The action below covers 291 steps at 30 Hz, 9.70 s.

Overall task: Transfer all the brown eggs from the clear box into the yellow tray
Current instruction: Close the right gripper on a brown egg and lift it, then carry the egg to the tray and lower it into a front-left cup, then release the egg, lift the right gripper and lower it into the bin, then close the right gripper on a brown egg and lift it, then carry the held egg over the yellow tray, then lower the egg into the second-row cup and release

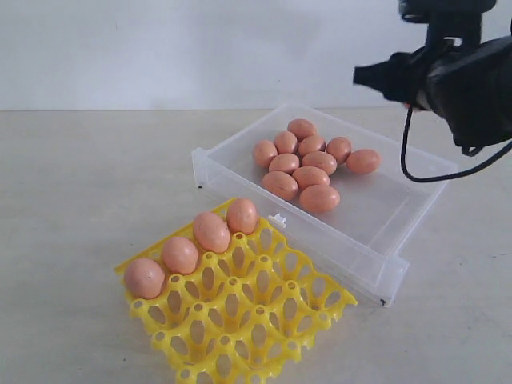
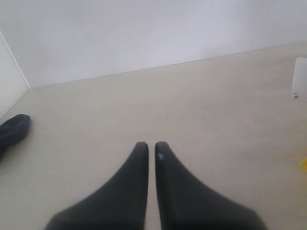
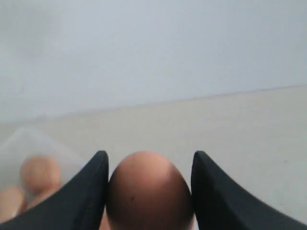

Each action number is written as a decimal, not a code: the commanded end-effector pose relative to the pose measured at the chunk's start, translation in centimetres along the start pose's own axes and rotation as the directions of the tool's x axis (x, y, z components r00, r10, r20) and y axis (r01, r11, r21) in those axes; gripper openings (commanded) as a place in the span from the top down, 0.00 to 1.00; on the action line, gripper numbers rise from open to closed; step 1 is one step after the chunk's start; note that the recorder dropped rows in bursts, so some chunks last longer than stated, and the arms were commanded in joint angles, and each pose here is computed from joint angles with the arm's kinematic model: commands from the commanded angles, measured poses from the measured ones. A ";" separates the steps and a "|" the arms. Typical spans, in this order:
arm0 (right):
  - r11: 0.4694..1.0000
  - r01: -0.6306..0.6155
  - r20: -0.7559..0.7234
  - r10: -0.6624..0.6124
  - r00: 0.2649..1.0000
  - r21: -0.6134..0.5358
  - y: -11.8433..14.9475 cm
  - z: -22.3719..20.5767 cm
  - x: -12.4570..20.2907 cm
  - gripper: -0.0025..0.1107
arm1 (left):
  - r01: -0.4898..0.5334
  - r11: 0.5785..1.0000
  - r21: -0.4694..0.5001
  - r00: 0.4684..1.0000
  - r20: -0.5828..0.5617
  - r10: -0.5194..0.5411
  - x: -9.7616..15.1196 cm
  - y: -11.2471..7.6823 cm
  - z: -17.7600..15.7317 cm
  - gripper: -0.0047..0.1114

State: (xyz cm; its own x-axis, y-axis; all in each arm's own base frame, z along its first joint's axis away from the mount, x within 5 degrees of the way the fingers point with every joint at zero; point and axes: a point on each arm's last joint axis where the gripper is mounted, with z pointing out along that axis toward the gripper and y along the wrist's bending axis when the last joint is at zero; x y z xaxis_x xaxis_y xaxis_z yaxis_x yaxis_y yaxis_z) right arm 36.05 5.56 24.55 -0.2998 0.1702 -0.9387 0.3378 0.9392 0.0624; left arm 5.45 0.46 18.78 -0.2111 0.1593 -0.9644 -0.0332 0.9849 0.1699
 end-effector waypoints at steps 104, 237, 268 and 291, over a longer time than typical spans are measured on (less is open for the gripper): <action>0.155 0.311 0.236 -0.371 0.898 -0.938 16.1 -10.4 3.7 0.49 | 0.003 1.000 -0.002 1.000 -0.001 -0.003 0.1 0.0 0.0 0.92; 0.584 -0.333 -0.023 0.472 0.881 -0.740 -1.9 -3.6 0.2 0.98 | 0.003 1.000 -0.002 1.000 -0.001 -0.003 0.1 0.0 0.0 0.92; 0.201 0.143 0.024 -0.501 0.865 -0.969 7.4 -11.0 11.0 0.98 | 0.003 1.000 -0.002 1.000 -0.001 -0.003 0.1 0.0 0.0 0.92; 0.378 -0.093 -0.184 -0.212 0.960 -0.921 10.3 -8.5 14.8 0.98 | 0.003 1.000 -0.002 1.000 -0.001 -0.003 0.1 0.0 0.0 0.92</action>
State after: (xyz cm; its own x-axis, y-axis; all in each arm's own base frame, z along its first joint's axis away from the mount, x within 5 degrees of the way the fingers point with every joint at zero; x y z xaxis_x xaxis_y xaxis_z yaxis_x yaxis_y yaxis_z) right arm 27.28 20.50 14.57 -0.5039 0.0034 -0.8638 -0.7060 0.5746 0.4140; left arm 5.45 0.46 18.78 -0.2111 0.1593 -0.9644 -0.0332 0.9849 0.1699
